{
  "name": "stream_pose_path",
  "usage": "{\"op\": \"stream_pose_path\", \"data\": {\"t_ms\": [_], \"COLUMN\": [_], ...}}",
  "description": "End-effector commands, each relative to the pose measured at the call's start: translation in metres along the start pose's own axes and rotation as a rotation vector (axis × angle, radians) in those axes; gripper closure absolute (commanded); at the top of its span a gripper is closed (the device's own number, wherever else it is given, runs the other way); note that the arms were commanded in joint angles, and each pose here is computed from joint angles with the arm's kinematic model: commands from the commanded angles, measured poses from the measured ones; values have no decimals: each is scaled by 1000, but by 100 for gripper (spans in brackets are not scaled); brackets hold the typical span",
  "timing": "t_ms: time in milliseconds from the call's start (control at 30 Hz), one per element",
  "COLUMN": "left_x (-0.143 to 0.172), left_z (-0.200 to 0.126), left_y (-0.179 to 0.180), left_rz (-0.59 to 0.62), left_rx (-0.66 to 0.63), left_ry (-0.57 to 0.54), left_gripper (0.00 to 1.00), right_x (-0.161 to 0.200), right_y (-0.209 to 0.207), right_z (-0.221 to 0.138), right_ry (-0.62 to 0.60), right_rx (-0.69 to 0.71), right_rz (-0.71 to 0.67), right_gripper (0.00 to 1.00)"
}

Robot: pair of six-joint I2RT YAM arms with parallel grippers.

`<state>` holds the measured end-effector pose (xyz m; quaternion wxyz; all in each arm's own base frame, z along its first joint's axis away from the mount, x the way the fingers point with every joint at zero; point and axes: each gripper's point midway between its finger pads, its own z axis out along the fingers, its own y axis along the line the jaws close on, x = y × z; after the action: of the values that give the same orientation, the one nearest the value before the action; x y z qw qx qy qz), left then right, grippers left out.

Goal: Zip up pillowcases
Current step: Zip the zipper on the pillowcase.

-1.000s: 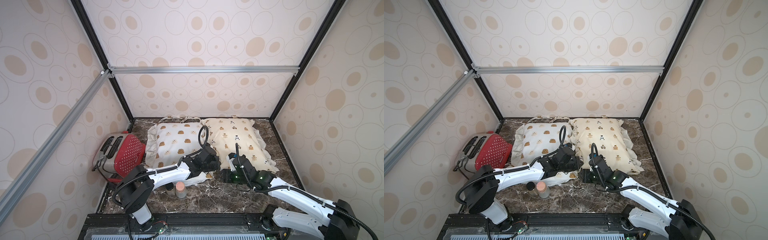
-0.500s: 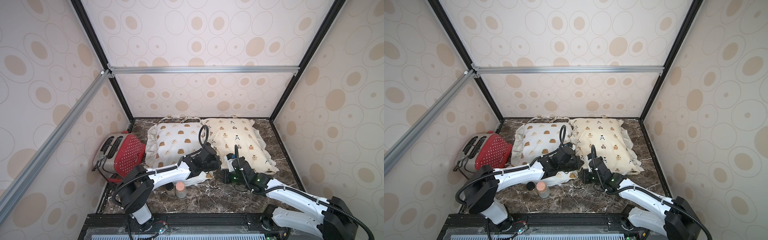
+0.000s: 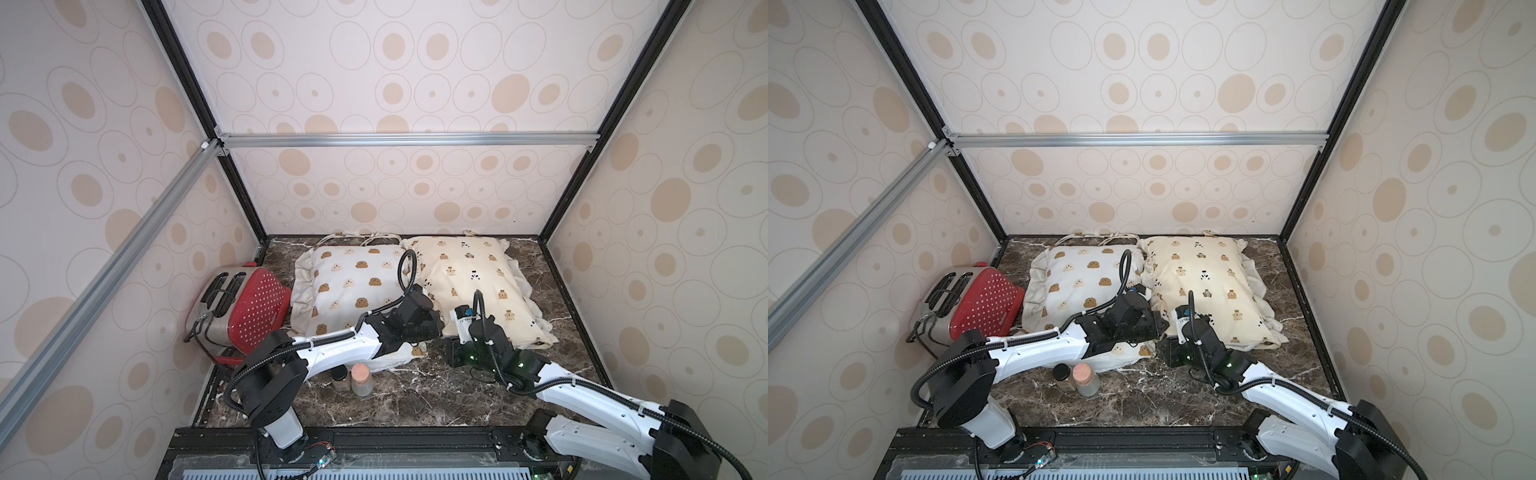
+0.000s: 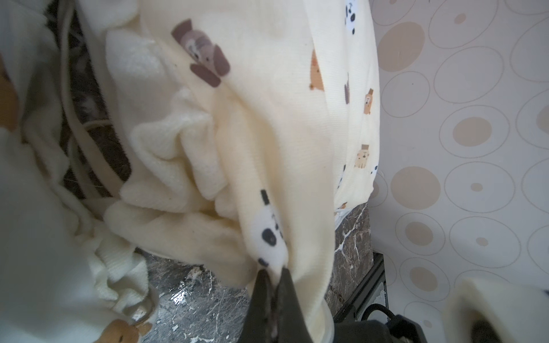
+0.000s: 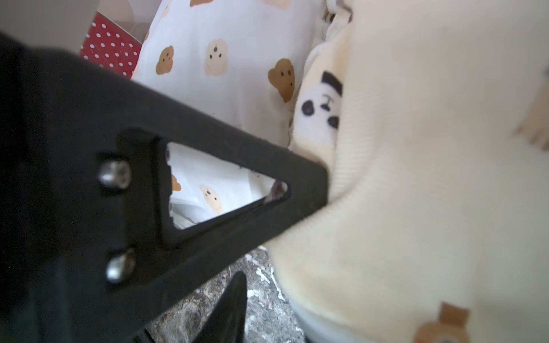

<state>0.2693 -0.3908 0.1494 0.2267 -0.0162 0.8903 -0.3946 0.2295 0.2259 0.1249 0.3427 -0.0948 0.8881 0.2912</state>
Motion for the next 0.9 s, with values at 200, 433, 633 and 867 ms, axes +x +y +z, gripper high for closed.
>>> {"op": "stream_pose_path", "data": {"t_ms": [200,433,633,867], "left_x": [-7,-6,-6,-6], "left_z": [-8,-7,-7,-10], "left_y": [-24,-20,-20,-16], "left_rz": [0,2,6,13], "left_rx": [75,64,60,44], "left_ry": [-26,-28,-30,-38], "left_gripper": [100,100,100,100], "right_x": [-11,-16,-20,-17], "right_y": [-6,-8,-7,-11], "right_z": [6,4,7,8], "right_ry": [-40,-69,-70,-63], "right_rx": [44,56,61,81], "right_rz": [-17,2,6,30], "right_gripper": [75,80,82,95]}}
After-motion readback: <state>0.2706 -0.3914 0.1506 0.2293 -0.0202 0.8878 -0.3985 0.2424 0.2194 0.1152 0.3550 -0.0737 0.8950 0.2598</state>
